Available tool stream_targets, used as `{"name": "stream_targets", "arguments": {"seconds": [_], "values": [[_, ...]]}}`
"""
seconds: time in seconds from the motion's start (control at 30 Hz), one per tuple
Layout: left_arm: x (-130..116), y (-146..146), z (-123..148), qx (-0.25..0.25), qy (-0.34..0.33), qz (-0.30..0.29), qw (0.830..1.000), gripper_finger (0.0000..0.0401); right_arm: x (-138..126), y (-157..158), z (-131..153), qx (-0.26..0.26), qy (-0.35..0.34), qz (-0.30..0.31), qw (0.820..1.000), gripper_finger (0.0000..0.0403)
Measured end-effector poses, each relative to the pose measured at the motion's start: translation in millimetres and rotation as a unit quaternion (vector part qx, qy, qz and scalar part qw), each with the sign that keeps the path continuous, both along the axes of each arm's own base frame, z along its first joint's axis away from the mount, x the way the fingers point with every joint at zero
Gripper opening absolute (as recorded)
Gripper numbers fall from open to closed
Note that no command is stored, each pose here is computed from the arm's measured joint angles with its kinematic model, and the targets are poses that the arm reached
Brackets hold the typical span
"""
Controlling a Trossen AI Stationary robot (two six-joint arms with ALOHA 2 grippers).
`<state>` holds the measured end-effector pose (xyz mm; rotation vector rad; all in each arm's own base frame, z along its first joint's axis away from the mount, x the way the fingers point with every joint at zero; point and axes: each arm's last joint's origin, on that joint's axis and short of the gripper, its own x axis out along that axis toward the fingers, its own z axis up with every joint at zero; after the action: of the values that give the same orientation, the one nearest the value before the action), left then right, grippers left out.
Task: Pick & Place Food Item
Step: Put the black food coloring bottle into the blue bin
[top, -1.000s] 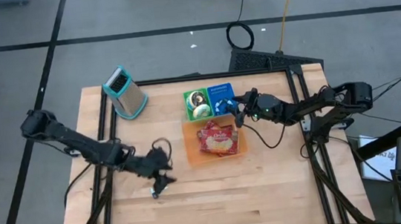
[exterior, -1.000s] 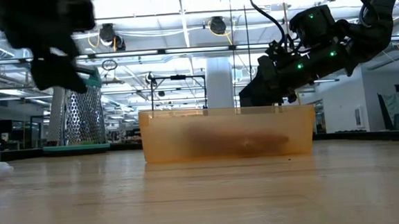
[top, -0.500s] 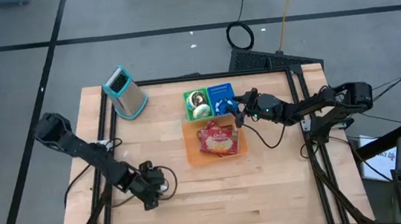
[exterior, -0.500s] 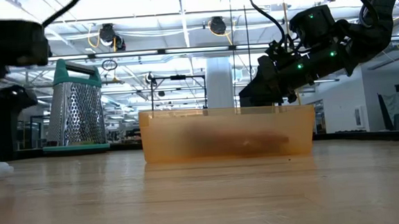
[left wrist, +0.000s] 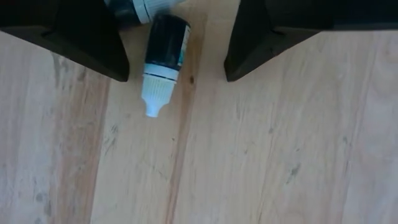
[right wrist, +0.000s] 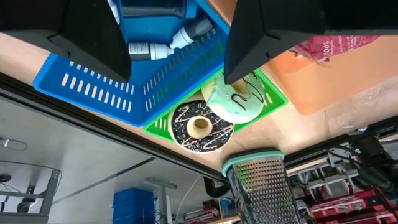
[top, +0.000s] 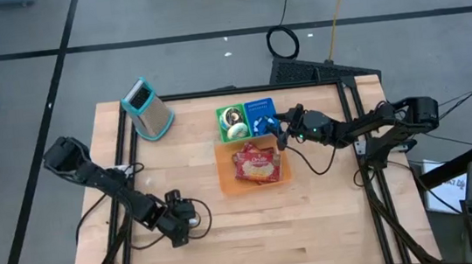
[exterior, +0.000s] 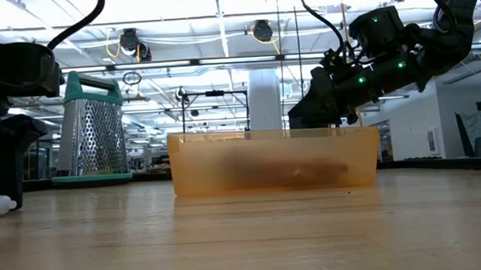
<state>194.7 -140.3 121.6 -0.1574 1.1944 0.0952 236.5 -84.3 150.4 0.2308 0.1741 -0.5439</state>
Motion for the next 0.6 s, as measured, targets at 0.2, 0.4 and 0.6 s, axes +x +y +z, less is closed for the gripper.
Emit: {"name": "stream_targets", "arguments": {"seconds": [0.2, 0.4, 0.6], "values": [[0.1, 0.9, -0.7, 0.007, -0.003, 0.002, 1.0, 0.0195, -0.1, 0.0, -0.3, -0.001, 0.002, 0.0, 1.0, 0.0243], [0.6, 1.0, -1.1, 0.01, -0.008, 0.007, 1.0, 0.0134, 0.0, 0.1, -0.3, -0.001, 0.002, 0.0, 1.0, 0.0242], [0.8, 1.8, 1.3, 0.024, -0.022, -0.002, 0.999, 0.0094, 0.0, 0.1, -0.2, -0.001, 0.001, 0.003, 1.0, 0.0242]]}}
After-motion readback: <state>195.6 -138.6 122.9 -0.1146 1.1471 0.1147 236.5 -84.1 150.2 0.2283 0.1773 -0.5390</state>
